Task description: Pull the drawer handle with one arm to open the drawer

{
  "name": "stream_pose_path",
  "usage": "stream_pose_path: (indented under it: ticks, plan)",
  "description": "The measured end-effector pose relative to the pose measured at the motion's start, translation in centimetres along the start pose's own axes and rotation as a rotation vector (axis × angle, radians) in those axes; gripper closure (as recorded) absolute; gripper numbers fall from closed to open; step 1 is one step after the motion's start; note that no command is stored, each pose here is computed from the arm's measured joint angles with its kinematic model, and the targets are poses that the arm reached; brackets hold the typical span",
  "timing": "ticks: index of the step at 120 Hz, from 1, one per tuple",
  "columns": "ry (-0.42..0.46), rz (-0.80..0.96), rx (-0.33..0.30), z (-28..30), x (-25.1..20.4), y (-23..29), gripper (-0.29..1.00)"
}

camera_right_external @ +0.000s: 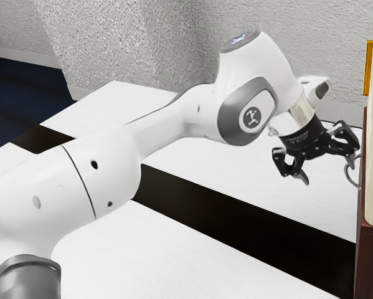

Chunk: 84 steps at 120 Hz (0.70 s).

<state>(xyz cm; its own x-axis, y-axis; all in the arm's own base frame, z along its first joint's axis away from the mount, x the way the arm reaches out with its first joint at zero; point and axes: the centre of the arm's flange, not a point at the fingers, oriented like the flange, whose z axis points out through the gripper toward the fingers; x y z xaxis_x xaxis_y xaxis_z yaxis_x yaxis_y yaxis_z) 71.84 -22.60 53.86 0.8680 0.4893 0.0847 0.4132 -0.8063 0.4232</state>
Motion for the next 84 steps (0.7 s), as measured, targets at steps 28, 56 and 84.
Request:
stream_pose_path:
  ticks: [28, 56, 84]
  plan:
    - [0.002, -0.001, 0.007, 0.8, 0.1, -0.5, 0.0]
    - [0.014, -0.011, 0.03, 0.2, 0.8, -1.5, 0.03]
    - [0.011, -0.019, 0.057, -1.2, 0.3, -2.9, 0.05]
